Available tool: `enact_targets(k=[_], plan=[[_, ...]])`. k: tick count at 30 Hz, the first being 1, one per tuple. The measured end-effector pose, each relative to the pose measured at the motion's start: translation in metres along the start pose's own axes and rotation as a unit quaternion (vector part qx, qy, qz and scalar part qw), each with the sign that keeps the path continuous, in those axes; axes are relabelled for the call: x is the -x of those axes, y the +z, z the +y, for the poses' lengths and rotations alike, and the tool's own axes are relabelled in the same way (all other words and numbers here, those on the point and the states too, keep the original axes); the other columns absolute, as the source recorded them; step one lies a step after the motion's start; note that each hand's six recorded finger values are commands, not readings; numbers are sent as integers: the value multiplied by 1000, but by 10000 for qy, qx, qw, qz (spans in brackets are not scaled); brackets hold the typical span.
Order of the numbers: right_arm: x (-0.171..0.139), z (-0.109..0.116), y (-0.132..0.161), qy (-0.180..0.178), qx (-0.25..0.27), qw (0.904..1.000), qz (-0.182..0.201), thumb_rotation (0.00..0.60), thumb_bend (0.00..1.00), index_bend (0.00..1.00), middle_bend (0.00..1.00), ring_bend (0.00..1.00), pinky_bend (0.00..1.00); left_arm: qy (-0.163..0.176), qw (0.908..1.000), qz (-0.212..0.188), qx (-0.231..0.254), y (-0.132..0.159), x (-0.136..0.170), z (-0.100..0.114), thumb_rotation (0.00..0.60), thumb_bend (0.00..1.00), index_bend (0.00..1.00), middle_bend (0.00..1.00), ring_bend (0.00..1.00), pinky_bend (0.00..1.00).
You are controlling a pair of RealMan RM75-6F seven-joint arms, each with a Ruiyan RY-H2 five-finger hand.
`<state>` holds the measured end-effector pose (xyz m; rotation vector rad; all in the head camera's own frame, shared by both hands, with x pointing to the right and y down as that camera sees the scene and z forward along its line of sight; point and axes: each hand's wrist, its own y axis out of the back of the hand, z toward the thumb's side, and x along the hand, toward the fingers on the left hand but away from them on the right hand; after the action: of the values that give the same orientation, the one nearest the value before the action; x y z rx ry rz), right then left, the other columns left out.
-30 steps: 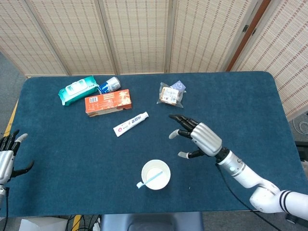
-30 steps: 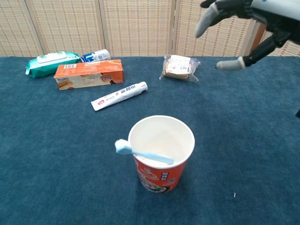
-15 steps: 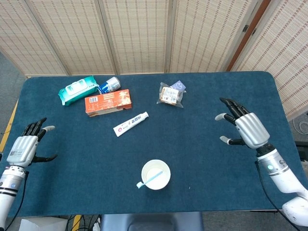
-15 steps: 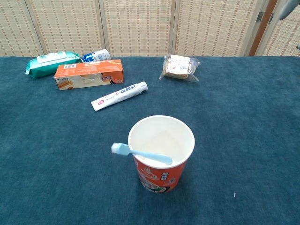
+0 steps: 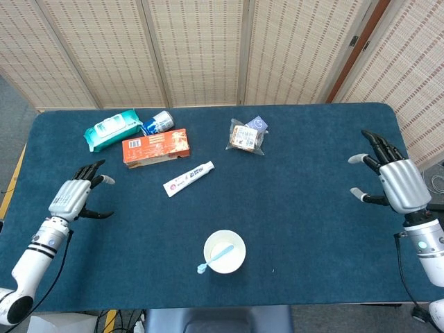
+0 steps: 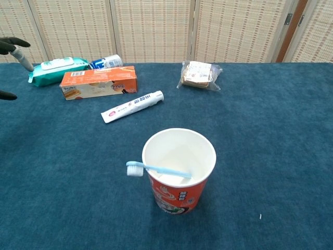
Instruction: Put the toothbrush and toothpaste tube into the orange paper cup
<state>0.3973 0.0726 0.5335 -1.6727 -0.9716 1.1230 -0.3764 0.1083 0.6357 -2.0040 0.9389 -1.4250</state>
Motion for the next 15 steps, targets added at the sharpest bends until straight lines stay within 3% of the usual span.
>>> enact_targets(k=[15], plan=[[-2,-3,-24,10,96,9993,-369,600,90,382,8,0,196,-278,9994,-209,72,31,-72,-14,600,62,368,0,0,0]])
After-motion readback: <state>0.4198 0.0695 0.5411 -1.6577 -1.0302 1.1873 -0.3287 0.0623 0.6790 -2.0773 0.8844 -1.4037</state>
